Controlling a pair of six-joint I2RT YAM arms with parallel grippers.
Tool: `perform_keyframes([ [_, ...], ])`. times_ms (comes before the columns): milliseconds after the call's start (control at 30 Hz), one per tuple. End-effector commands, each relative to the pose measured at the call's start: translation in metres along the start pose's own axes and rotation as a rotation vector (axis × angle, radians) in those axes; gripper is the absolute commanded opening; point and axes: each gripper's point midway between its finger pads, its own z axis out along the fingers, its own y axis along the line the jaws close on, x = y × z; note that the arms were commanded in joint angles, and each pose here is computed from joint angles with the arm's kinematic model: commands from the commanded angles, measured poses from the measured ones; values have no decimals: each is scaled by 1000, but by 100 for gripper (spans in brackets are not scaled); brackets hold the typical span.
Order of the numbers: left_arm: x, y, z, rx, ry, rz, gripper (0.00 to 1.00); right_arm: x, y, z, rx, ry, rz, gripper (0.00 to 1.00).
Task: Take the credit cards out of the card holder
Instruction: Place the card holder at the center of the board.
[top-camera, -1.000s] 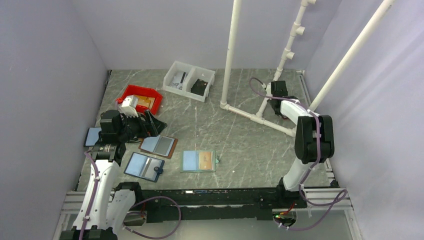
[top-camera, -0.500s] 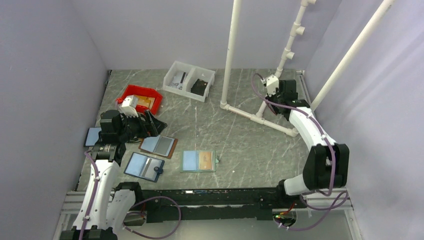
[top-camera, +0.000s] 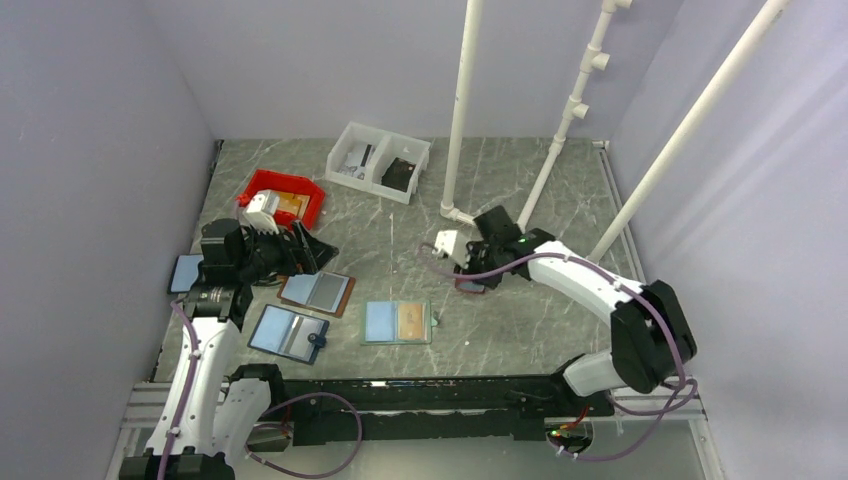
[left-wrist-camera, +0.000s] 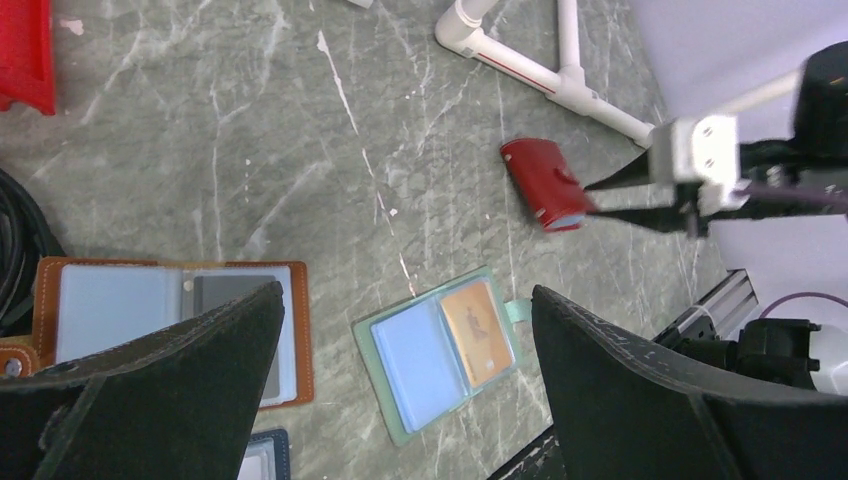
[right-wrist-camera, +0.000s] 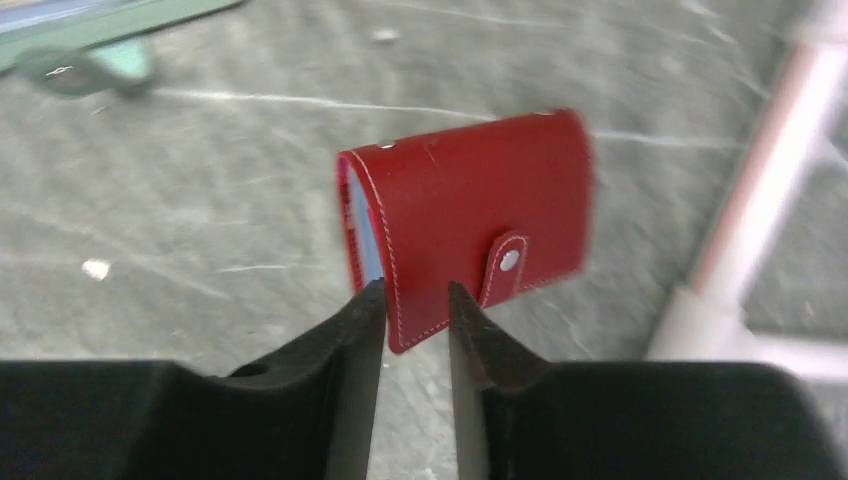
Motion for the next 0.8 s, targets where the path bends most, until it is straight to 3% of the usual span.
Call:
perform_keyframes([
  [0, -5, -14, 1, 88, -17, 41, 99, -10, 57, 5, -258, 8, -144, 40],
  [100, -4, -17, 2, 110, -11, 42, 99, -19, 76, -7, -362, -34, -165, 53],
  [167, -3, -21, 3, 142, 1, 45, 99, -27, 78, -15, -366, -71, -169, 56],
  [400, 5, -30, 7, 203, 46, 29, 96, -53, 47, -49, -271, -232, -55, 59],
  [500, 18, -52, 12, 255, 85, 13, 95, -58, 35, -65, -242, -302, -14, 61],
  [767, 70, -93, 34, 290, 175, -95, 93, -53, 18, -59, -189, -288, 34, 62],
])
